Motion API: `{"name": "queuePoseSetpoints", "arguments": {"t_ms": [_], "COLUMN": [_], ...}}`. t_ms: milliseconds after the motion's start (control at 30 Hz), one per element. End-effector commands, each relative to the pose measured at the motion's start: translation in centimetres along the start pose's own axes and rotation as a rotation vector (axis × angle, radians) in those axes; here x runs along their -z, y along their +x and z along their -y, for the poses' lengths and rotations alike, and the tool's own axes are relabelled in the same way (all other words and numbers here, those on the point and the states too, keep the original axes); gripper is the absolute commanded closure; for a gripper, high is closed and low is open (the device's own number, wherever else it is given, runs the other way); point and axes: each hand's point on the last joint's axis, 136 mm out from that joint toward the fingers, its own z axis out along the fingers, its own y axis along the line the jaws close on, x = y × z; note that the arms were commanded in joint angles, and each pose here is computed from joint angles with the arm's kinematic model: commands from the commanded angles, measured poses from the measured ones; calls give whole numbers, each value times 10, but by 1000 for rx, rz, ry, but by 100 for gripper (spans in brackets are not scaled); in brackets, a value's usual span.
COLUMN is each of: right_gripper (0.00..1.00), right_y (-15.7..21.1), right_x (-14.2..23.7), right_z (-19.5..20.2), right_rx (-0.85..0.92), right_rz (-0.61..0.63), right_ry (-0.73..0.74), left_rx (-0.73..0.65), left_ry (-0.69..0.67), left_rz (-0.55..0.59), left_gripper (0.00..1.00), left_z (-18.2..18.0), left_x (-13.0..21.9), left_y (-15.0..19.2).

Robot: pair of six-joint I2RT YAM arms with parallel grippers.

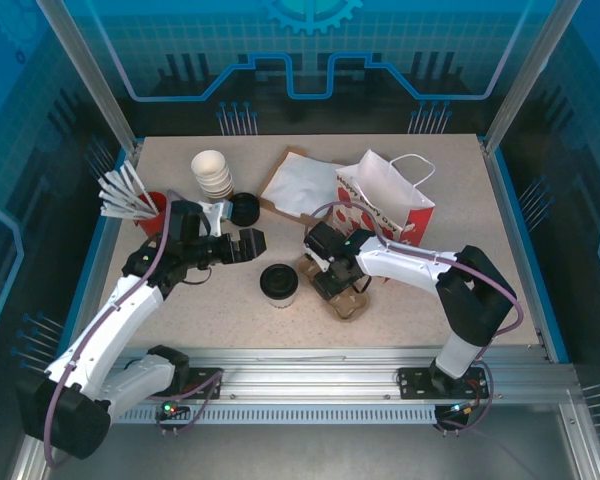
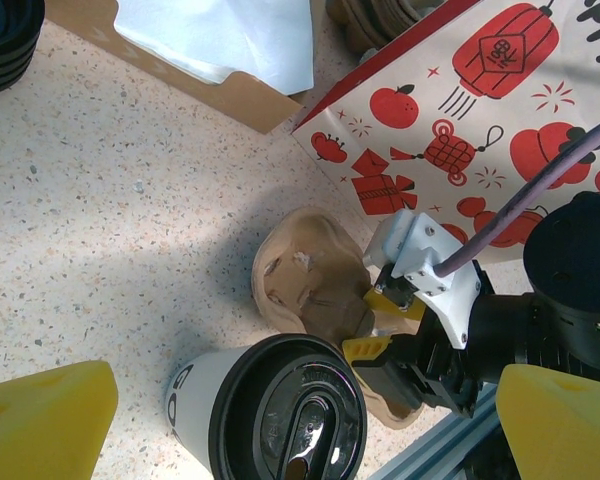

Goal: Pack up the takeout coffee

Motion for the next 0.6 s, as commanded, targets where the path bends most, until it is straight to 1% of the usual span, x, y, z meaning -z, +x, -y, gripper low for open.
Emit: {"name": "queuePoseSetpoints", "arguments": {"t_ms": [0, 267, 567], "right_gripper": [50, 59, 67], "right_y": [-4, -2, -1], "right_x": [-5, -2, 20], "right_z": [3, 5, 7], "right_rx": [-7, -4, -15], "right_rz": [0, 5, 46], "right_ry": [0, 6, 2], "left_rx": [0, 3, 4], "left_ry": [22, 24, 26], "left_rz": [-4, -4, 8], "left_gripper": [1, 1, 1], "left_z": [0, 0, 2], "left_x": [0, -1, 1], "left_y": [4, 4, 1]}}
